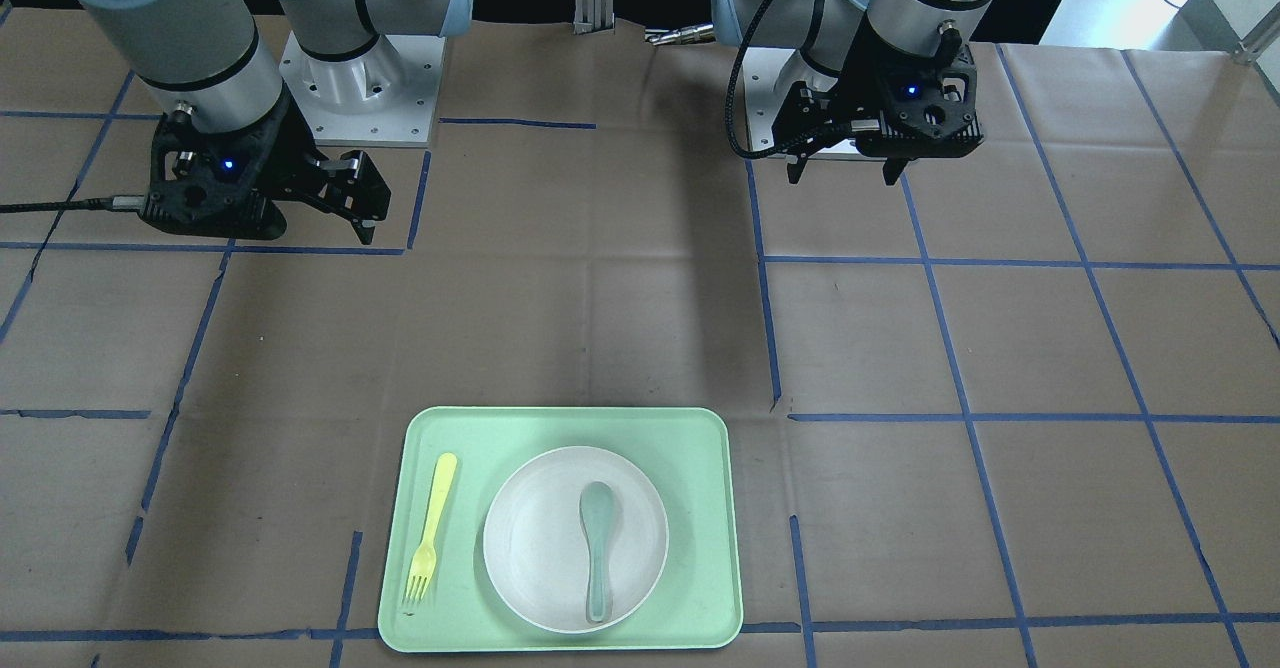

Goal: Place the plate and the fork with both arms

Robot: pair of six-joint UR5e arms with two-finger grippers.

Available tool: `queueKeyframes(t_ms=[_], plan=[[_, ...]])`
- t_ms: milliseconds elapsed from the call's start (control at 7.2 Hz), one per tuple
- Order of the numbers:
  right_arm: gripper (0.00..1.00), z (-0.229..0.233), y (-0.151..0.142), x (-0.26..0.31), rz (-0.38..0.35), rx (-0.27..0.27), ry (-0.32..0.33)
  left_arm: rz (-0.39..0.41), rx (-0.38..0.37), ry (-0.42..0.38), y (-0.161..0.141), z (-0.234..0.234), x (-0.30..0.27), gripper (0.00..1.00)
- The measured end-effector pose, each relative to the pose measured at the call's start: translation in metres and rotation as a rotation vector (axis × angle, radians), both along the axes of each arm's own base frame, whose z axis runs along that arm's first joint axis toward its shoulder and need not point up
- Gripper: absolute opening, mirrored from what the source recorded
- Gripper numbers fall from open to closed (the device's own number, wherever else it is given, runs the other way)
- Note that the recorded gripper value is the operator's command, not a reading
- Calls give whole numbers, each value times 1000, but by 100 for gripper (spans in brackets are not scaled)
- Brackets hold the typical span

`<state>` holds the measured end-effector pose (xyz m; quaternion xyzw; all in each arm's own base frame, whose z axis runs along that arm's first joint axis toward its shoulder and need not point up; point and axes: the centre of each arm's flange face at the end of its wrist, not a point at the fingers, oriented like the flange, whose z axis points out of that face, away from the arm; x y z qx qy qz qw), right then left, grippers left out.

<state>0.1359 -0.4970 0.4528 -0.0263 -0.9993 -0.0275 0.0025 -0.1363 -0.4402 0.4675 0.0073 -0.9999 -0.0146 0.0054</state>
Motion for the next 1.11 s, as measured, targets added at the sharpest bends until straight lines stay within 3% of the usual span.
queueKeyframes(t_ms=[1111], plan=[[100,16,5,-10,15,9,1,-4,-2,-2,1,1,0,100]])
